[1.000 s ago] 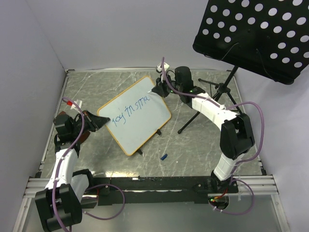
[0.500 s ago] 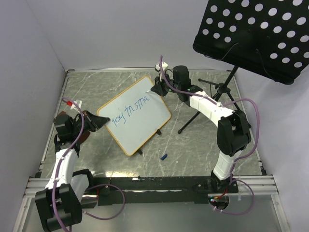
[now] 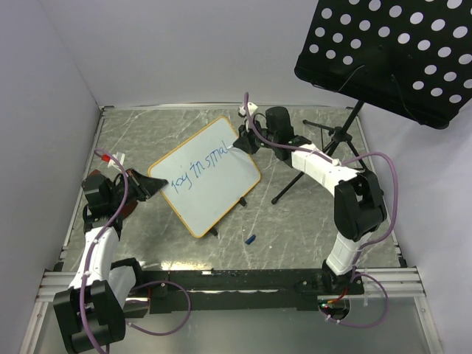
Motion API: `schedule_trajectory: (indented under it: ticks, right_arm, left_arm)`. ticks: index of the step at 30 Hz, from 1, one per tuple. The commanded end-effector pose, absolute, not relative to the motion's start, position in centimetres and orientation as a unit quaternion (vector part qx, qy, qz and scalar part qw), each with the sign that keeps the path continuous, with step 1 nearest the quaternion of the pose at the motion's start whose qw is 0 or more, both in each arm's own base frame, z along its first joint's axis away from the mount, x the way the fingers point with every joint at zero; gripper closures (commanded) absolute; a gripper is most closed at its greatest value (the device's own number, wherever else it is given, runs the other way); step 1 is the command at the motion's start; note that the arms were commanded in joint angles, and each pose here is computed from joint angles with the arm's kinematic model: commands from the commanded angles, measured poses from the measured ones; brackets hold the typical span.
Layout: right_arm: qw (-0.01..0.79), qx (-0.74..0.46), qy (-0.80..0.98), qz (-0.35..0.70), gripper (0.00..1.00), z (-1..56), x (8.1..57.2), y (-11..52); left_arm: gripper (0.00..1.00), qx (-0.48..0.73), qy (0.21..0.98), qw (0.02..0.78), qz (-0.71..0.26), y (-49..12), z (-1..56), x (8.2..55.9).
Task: Write a sentence on the whiteboard
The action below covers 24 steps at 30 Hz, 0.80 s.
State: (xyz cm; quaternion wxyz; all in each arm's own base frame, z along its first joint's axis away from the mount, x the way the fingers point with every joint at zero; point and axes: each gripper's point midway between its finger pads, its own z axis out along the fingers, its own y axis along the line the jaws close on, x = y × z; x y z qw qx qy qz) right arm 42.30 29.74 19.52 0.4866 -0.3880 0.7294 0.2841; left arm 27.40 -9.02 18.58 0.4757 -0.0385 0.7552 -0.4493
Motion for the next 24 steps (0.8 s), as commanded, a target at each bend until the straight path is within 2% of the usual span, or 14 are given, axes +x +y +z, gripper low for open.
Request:
schedule_trajectory:
  ticks: [1,15,24]
  right_arm:
    - [0.498,-0.396,0.719,0.279,1.00,20.6,41.4,29.0]
    - [0.542,-0.377,0.700,0.272,1.00,25.0,43.5,28.4]
    - [0.551,-0.364,0.701,0.270,1.00,25.5,45.3,29.0]
  left_arm:
    - [0.99,0.042,0.744,0.512,-0.426,-9.4,19.5,27.4]
    - [0.99,0.042,0.744,0.511,-0.427,-9.4,19.5,27.4]
    - [0.99,0.041,0.745,0.510,-0.428,-9.4,19.4,27.4]
